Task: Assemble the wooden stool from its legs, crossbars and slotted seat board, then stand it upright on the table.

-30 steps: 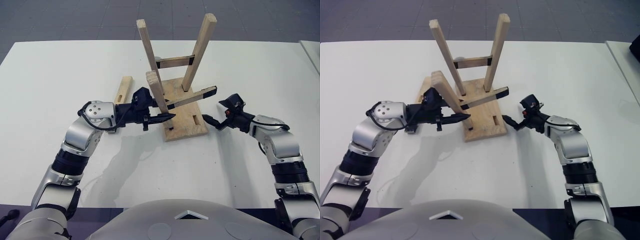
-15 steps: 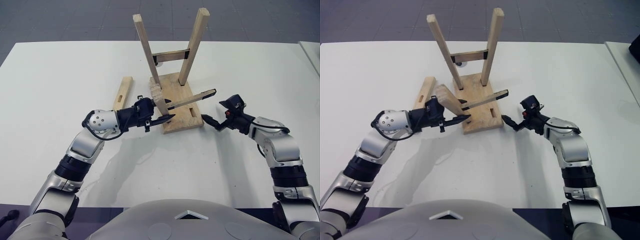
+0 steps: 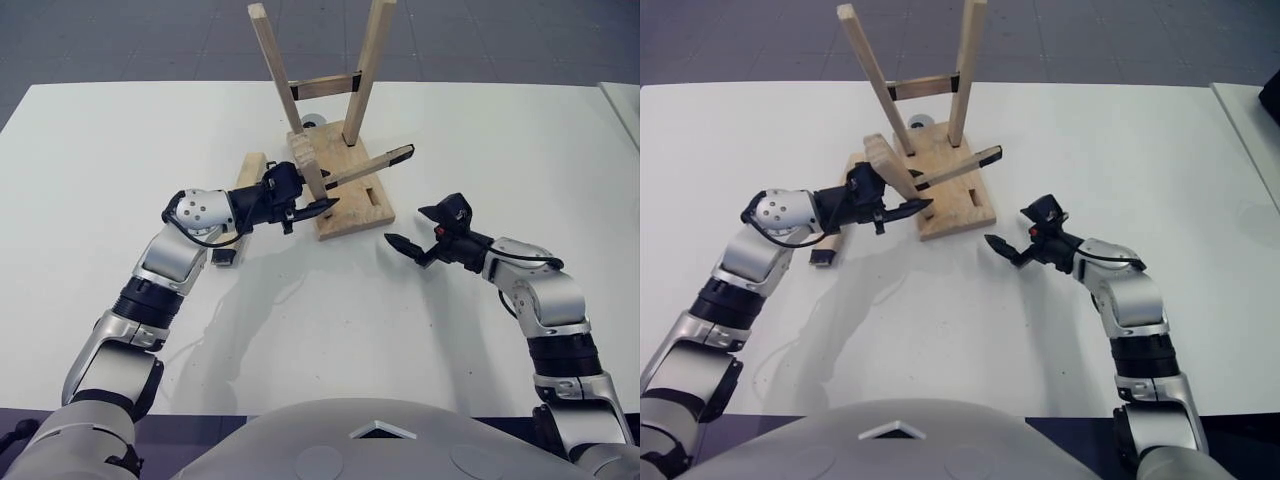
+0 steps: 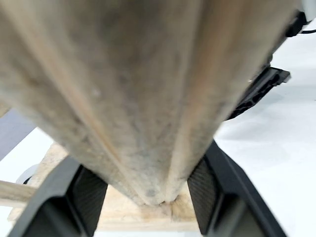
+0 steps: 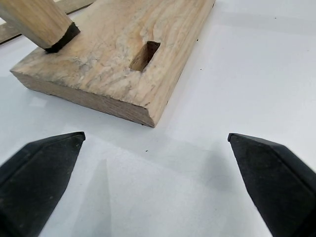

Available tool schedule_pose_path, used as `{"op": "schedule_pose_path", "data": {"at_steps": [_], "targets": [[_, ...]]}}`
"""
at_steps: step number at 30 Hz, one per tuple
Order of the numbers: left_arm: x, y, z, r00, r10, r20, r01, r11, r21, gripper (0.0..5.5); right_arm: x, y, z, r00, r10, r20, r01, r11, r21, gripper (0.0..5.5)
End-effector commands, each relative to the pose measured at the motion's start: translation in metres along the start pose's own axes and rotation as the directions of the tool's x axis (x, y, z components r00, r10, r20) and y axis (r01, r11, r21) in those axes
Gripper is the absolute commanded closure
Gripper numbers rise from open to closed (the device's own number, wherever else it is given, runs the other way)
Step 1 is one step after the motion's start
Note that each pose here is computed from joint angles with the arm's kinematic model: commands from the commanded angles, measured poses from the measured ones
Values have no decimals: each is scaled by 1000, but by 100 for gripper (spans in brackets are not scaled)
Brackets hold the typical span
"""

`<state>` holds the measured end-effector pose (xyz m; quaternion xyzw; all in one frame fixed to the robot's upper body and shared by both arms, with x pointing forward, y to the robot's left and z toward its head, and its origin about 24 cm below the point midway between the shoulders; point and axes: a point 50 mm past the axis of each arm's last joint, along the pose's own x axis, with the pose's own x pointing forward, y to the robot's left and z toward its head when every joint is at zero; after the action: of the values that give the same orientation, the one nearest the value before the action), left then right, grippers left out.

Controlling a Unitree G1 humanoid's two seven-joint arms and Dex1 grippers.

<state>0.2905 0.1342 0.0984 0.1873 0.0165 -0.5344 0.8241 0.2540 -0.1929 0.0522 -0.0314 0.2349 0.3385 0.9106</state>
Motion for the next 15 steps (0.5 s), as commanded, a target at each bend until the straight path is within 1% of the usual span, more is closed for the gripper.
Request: {"op": "schedule_pose_path", "data": {"at_steps": [1,4,5,8,10,12,14,15], "targets": [[-11,2,1,1000,15,17,-14,996,-86,249,0,2,1,1000,6,0,-6,1000,6,10],[-25,2,-1,998,60,4,-60,990,-127,195,0,3,1,1000,8,2,-8,1000,9,10],[-35,2,-3,995,102,-18,-103,985,-137,173,0,4,2,1000,9,4,-9,1000,9,10],[-61,1,-8,962,257,-96,-270,951,-152,130,-3,6,1,1000,1,14,-1,1000,21,10],[-72,-2,-14,915,374,-152,-395,907,-146,97,-6,7,0,1000,-10,18,9,999,33,10],[-79,-4,-21,846,490,-209,-523,839,-148,71,-8,8,0,1000,-20,24,19,999,42,10],[-83,-9,-28,778,575,-255,-621,767,-164,38,-9,8,1,999,-25,30,24,999,47,10],[-84,-14,-33,757,588,-286,-645,742,-181,27,-10,8,1,999,-29,31,27,998,50,10]]}}
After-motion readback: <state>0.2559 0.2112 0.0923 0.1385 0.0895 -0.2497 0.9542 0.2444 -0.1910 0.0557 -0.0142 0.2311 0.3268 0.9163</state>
